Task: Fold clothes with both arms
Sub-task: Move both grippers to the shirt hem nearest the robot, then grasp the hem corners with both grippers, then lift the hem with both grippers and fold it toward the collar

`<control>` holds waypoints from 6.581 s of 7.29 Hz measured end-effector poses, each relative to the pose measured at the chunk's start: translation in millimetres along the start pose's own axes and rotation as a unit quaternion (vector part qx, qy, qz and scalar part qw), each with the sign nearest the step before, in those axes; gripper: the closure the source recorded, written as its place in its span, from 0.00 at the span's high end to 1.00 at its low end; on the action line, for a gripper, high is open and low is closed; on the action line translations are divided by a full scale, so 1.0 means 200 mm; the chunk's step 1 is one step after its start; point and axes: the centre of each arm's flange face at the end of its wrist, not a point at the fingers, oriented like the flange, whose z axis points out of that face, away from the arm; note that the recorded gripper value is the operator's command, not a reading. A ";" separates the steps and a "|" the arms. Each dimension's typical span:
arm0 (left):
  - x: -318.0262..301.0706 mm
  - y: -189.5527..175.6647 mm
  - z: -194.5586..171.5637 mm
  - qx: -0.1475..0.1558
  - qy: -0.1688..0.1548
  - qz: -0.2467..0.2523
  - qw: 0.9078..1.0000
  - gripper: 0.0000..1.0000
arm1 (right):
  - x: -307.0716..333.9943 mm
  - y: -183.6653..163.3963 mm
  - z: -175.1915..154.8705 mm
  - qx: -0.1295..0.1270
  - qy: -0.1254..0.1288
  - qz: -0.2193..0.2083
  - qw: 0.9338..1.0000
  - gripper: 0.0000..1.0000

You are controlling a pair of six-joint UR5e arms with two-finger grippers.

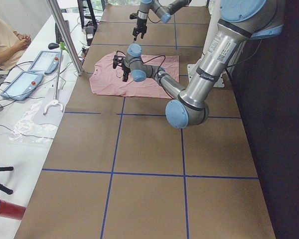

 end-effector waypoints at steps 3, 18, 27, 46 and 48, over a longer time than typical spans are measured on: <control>-0.12 0.14 -0.15 -0.031 0.014 -0.019 0.999 0.76 | 0.35 0.80 0.03 0.018 0.051 0.000 0.999 0.79; -0.11 0.21 -0.08 -0.028 0.004 -0.027 0.999 0.76 | 0.75 1.33 0.23 0.036 0.138 0.053 0.988 0.00; 0.21 1.02 -0.11 -0.071 -0.070 -0.135 0.986 0.75 | 0.69 1.33 0.14 0.023 0.119 0.057 0.991 0.00; 0.05 1.67 -0.04 -0.115 -0.181 -0.145 0.966 0.00 | 0.69 1.30 0.13 0.027 0.122 0.051 0.991 0.00; 0.13 1.68 -0.17 -0.122 -0.185 -0.154 0.963 0.00 | 0.67 1.30 0.06 0.020 0.113 0.053 0.992 0.00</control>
